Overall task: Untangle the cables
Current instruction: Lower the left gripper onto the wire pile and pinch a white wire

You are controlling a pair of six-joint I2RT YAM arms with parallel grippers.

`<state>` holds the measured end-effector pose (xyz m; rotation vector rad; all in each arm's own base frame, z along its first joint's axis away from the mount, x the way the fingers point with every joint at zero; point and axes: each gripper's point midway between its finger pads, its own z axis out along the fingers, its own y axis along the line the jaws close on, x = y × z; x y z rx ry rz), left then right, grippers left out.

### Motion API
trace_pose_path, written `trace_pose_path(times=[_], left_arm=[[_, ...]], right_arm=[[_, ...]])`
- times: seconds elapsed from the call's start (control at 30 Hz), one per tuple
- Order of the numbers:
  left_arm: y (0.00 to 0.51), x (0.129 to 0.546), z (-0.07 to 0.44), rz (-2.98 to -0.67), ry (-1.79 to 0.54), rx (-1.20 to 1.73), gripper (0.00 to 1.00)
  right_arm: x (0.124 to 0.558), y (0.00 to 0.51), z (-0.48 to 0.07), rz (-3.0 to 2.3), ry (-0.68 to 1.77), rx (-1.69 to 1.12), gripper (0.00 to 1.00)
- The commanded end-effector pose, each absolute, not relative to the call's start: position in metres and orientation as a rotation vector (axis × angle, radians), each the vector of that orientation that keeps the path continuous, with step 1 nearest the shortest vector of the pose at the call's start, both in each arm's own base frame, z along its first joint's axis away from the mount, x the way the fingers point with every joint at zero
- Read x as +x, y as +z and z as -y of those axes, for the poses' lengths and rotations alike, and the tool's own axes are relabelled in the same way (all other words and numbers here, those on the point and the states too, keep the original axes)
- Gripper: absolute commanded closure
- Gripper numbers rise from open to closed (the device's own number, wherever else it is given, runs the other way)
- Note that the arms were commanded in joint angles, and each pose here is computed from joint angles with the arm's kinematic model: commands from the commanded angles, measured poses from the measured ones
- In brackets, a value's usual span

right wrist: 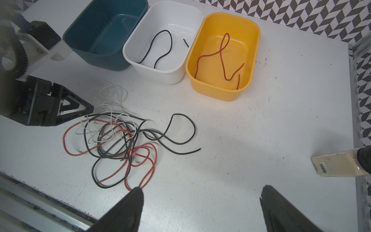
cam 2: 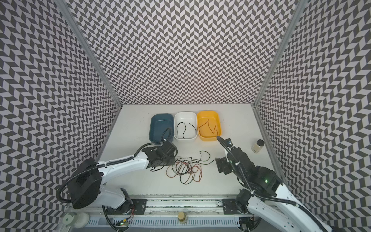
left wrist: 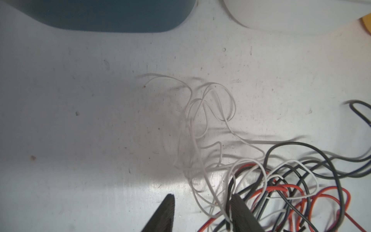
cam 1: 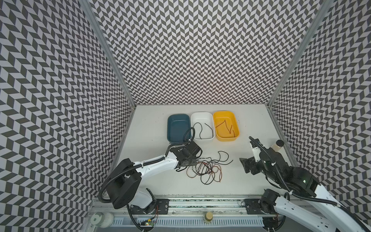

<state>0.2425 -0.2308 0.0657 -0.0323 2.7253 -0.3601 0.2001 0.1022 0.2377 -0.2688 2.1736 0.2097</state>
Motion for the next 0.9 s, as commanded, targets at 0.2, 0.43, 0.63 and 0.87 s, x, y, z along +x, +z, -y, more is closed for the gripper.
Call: trace_pose_path(times=[0.2, 0.43, 0.63, 0.87], left_arm=[[0.075, 0.257, 0.233, -2.673, -0.346, -0.086, 0.69], [0.082, 0.259, 0.232, -2.66, -0.335, -0.081, 0.73], [0.078, 0.258, 0.23, -2.669, -0.321, -0.075, 0.82], [0.094, 0.261, 0.229, -2.638, -0.325, -0.079, 0.95]], right_arm=[[0.203, 0.244, -0.107, -2.129, 0.243, -0.267, 0.06], [0.202, 0.242, -0.108, -2.134, 0.251, -0.275, 0.05], [0.201, 0.242, -0.108, -2.131, 0.255, -0.274, 0.05], [0.201, 0.242, -0.108, -2.128, 0.257, -0.273, 0.04]])
